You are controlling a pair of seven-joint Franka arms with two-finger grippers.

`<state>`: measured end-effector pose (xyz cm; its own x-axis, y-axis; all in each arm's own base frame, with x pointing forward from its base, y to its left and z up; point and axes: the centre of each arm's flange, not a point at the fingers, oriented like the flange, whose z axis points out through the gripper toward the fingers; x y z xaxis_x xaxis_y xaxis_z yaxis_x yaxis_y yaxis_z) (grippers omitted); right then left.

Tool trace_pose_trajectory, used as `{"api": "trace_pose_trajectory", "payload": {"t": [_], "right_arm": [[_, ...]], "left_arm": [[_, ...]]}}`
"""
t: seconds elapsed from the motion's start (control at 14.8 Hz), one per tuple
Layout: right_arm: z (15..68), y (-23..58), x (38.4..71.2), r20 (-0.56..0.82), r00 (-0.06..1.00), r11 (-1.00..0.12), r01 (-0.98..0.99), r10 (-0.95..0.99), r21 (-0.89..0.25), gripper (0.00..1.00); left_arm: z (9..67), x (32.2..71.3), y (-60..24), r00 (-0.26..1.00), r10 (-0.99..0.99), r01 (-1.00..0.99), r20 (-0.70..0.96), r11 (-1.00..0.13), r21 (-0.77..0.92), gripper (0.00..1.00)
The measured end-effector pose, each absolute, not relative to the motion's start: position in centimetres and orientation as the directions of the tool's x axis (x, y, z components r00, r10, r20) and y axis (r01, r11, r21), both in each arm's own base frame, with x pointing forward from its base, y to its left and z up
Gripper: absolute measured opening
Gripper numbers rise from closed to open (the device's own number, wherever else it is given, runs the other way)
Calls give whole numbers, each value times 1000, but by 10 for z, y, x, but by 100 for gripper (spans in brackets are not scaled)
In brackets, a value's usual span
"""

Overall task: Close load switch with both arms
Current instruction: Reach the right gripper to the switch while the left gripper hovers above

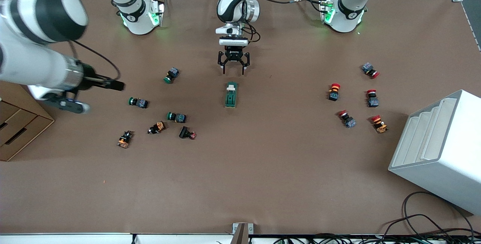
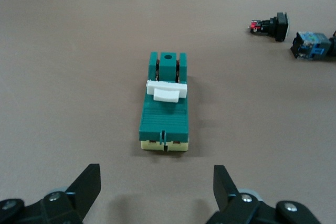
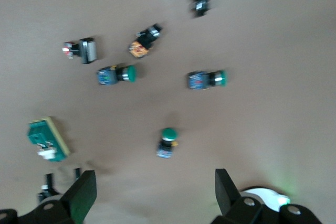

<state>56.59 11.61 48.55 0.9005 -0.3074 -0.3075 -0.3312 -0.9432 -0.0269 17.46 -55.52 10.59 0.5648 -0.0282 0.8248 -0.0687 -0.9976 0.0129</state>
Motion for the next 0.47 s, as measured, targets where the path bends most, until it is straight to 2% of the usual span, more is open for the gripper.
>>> {"api": "trace_pose_trajectory", "payload": {"t": [0.27, 0.47], "right_arm": [[429, 186, 553, -321, 852, -878, -466, -413, -108, 100], [384, 235, 529, -320, 832, -839, -519, -454, -160, 100]], "left_arm": [[81, 184, -546, 487, -84, -82, 869, -995, -50, 95], [78, 186, -550, 473, -73, -69, 878, -997, -46, 96]]}}
